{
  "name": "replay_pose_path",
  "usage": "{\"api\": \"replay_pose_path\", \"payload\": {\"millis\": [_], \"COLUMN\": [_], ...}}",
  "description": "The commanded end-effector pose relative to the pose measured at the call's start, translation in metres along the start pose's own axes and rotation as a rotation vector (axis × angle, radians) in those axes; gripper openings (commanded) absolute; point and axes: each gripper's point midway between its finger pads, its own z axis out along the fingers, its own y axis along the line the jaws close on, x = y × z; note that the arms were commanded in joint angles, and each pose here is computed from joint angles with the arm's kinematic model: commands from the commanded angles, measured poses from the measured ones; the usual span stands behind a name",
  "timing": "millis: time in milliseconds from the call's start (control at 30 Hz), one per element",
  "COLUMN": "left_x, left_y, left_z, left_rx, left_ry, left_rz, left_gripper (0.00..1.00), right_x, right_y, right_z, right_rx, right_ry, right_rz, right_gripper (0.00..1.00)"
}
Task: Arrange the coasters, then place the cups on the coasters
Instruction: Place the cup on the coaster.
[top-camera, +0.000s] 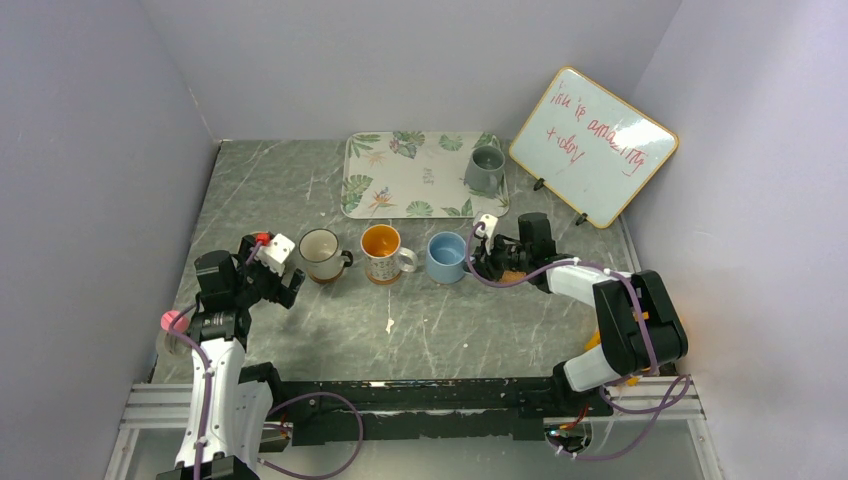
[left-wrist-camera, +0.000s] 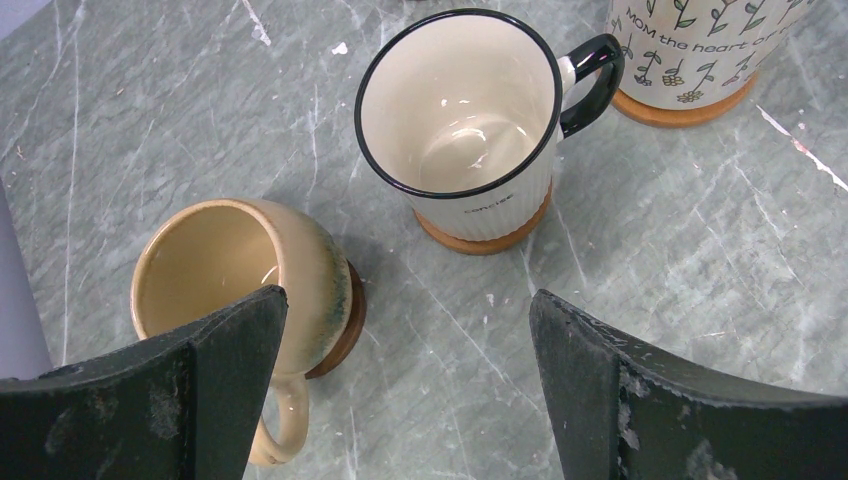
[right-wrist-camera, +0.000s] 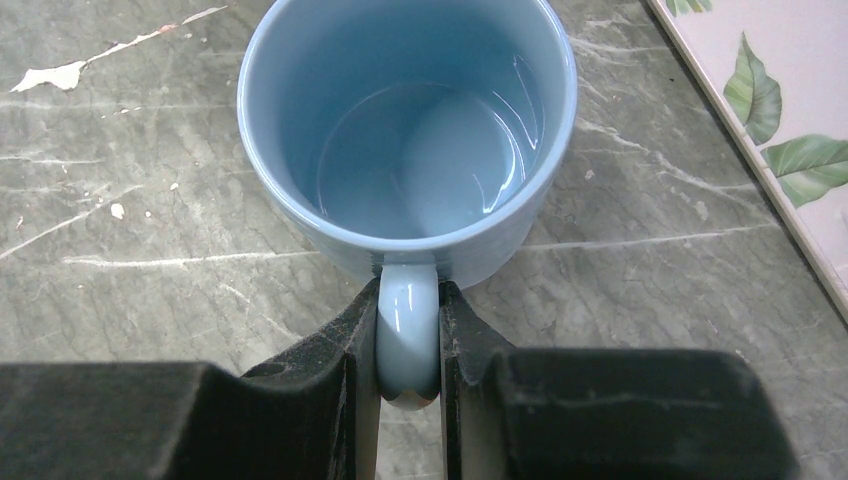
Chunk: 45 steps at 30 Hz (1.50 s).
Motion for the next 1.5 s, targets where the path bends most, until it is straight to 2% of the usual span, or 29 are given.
{"api": "replay_pose_path", "payload": {"millis": [0,1467], "left_x": [-0.004,-0.0037], "left_y": [-0.001,-0.002], "left_z": [-0.0002,-0.0002], "left_rx": [0.014,0.018], "left_ry": [-0.021,-0.021], "left_rz": [0.027,0.028], "left_gripper": [0.96,0.96], "right_x": [-0.0384,-0.0388], "right_y": [-0.0107,-0.0084], "right_z": [0.0025,-0.0014], "right_rx": [0.004,0.002], "right_ry": [-0.123,-0.122], "right_rz": [-0.119,-0.143], "right_gripper": [0.0,0.0]}}
